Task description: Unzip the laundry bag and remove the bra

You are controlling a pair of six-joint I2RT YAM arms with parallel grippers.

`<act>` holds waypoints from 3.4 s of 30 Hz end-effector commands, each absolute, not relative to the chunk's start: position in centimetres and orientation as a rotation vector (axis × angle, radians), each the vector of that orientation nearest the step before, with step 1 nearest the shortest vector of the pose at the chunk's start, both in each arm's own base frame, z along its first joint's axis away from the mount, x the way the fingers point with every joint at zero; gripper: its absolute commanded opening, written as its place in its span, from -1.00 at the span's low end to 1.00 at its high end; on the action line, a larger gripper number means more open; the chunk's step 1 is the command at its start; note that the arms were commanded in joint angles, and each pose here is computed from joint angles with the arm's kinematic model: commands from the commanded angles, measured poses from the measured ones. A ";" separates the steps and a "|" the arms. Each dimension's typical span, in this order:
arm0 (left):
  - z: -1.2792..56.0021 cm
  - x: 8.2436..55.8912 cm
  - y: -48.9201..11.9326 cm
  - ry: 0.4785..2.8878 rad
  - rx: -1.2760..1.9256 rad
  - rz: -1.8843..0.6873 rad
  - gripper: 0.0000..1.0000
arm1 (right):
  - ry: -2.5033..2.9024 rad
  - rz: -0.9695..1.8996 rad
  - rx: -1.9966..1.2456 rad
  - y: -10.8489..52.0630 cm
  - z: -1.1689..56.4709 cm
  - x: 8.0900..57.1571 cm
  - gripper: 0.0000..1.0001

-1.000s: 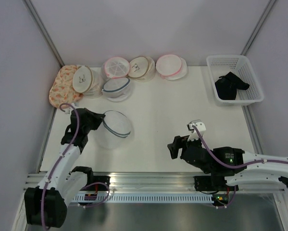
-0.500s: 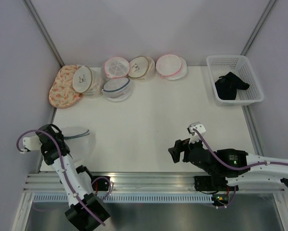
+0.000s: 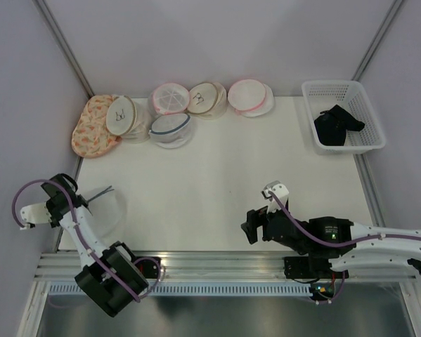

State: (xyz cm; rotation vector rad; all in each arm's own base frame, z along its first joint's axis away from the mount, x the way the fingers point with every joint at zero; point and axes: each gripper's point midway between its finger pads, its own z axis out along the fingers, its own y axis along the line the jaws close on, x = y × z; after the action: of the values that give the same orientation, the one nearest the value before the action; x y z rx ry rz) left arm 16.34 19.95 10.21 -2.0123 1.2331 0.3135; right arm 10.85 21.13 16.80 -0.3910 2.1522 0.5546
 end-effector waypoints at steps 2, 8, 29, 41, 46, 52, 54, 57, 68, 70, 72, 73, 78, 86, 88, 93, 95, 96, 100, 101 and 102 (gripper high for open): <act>13.4 17.6 23.2 1.098 -2.043 0.369 -0.96 | 2.142 0.608 -0.393 22.7 18.3 10.8 0.86; 15.1 19.9 25.0 1.127 -2.058 0.364 -0.96 | 2.161 0.563 -0.434 23.8 18.2 11.3 0.88; 22.1 29.2 16.1 1.511 -1.508 -0.330 0.99 | 2.154 0.521 -0.287 22.8 18.8 15.0 0.96; 22.6 27.7 2.2 1.797 -0.964 -0.729 0.99 | 2.153 0.499 -0.114 21.5 20.0 21.9 0.96; 23.4 27.2 -5.9 1.945 -0.540 -0.994 0.99 | 2.169 0.575 -0.064 21.6 20.0 25.9 0.96; 24.3 24.8 -10.6 1.964 -0.193 -1.122 0.99 | 2.165 0.659 -0.132 24.1 20.7 30.3 0.96; 24.8 24.0 -10.9 1.938 -0.144 -1.124 0.99 | 2.188 0.754 -0.243 27.0 20.8 31.1 0.96; 24.8 23.3 -10.8 1.925 -0.177 -1.114 0.99 | 2.198 0.845 -0.351 30.7 21.1 32.9 0.96; 22.3 22.9 -7.9 1.943 -0.461 -0.899 0.99 | 2.255 0.866 -0.269 40.7 18.3 42.4 0.96; 22.3 22.7 -8.1 1.951 -0.461 -0.916 0.99 | 2.241 0.937 -0.154 42.4 19.0 43.9 0.96; 22.3 22.4 -8.2 1.957 -0.465 -0.918 0.99 | 2.277 0.984 -0.021 43.8 17.0 45.2 0.96; 22.4 22.2 -8.1 1.948 -0.463 -0.911 0.99 | 2.279 0.998 0.019 44.5 16.2 46.1 0.96; 22.9 21.6 -8.0 1.933 -0.455 -0.885 0.99 | 2.185 1.121 0.198 47.1 17.0 49.3 0.96; 21.9 21.2 -8.2 1.966 -0.463 -0.896 0.99 | 2.074 1.329 0.458 48.7 14.9 53.2 0.96; 21.4 21.3 -8.1 1.975 -0.472 -0.893 0.99 | 2.066 1.298 0.487 48.4 14.3 54.1 0.84; 20.9 21.4 -8.0 1.988 -0.477 -0.885 0.99 | 2.160 1.260 0.440 46.4 12.0 53.8 -0.99; 20.8 21.4 -8.0 1.989 -0.480 -0.889 0.99 | 2.222 1.172 0.414 43.8 11.3 52.1 -0.99; 20.9 21.3 -8.2 1.989 -0.480 -0.897 0.99 | 2.229 1.116 0.368 42.7 11.1 51.3 -0.99; 20.5 21.2 -9.1 1.991 -0.429 -0.965 0.99 | 2.240 1.049 0.319 36.6 14.4 46.2 -0.99; 20.3 20.8 -9.8 2.006 -0.397 -1.023 0.99 | 2.320 1.001 0.324 34.9 11.5 43.9 -0.99; 20.0 20.7 -10.3 2.015 -0.370 -1.060 0.99 | 2.338 1.009 0.293 34.2 11.4 42.6 -0.99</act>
State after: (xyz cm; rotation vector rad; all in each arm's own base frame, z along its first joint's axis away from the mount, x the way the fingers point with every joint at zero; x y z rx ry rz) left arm 21.14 -8.79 20.33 -0.4662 2.0027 -0.9492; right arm 45.28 36.80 9.07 0.4217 2.3524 1.0319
